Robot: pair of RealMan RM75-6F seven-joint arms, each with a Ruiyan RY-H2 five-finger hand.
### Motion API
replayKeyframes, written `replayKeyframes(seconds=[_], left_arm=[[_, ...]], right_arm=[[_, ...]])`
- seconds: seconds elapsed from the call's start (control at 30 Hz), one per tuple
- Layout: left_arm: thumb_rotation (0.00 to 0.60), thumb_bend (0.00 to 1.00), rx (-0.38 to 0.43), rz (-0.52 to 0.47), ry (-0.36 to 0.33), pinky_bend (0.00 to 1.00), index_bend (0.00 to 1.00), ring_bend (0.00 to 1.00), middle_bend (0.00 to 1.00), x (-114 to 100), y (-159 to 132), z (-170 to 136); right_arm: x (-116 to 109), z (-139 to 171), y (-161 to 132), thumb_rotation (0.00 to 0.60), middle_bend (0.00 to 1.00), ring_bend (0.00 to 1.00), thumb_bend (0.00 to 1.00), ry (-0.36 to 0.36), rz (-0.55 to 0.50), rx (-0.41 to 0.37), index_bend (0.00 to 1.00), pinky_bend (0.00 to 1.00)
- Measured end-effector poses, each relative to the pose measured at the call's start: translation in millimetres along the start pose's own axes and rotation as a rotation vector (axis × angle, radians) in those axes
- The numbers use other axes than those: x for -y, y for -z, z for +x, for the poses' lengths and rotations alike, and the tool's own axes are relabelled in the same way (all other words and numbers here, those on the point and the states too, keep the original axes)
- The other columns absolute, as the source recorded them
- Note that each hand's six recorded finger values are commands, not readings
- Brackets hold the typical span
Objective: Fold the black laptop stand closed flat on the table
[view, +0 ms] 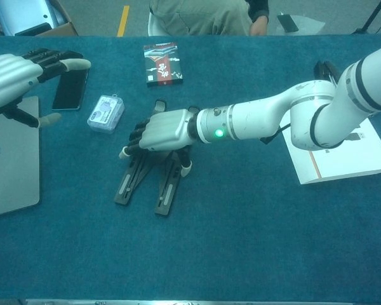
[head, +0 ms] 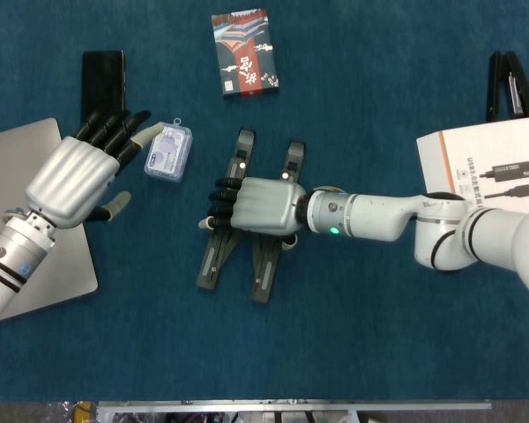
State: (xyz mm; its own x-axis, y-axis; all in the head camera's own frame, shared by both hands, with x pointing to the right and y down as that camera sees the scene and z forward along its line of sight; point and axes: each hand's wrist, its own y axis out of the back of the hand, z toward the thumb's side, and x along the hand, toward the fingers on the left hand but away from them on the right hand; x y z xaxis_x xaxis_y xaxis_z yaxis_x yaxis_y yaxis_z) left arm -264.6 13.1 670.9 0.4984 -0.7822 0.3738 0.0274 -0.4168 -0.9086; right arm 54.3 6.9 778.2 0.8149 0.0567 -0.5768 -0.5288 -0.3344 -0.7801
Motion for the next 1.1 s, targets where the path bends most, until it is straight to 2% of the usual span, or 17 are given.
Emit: replayKeyframes(seconds=[0.4, 0.63, 1.1], left_arm=[[0.6, 0.34, 0.006, -0.002, 0.0, 0.0, 0.0, 0.0, 0.0, 0.8, -2.2, 1.7], [0.6, 0.34, 0.007, -0.004, 0.001, 0.0, 0.0, 0.0, 0.0, 1.2, -2.6, 1.7], [0.6, 0.34, 0.008, -0.01, 0.003, 0.0, 0.0, 0.0, 0.0, 2.5, -2.2, 2.6]], right_arm=[[-0.7, 3.0, 0.8, 0.6, 0.34, 0.0, 0.04, 0.003, -0.003, 0.008, 0.0, 0.0], [-0.8, 3.4, 0.8, 0.6, 0.42, 0.07, 0.09, 0.008, -0.001, 0.011, 0.0, 0.0], [-1.9, 2.5, -0.1, 0.6, 0.53, 0.16, 0.11, 0.023, -0.009, 0.015, 0.0, 0.0]])
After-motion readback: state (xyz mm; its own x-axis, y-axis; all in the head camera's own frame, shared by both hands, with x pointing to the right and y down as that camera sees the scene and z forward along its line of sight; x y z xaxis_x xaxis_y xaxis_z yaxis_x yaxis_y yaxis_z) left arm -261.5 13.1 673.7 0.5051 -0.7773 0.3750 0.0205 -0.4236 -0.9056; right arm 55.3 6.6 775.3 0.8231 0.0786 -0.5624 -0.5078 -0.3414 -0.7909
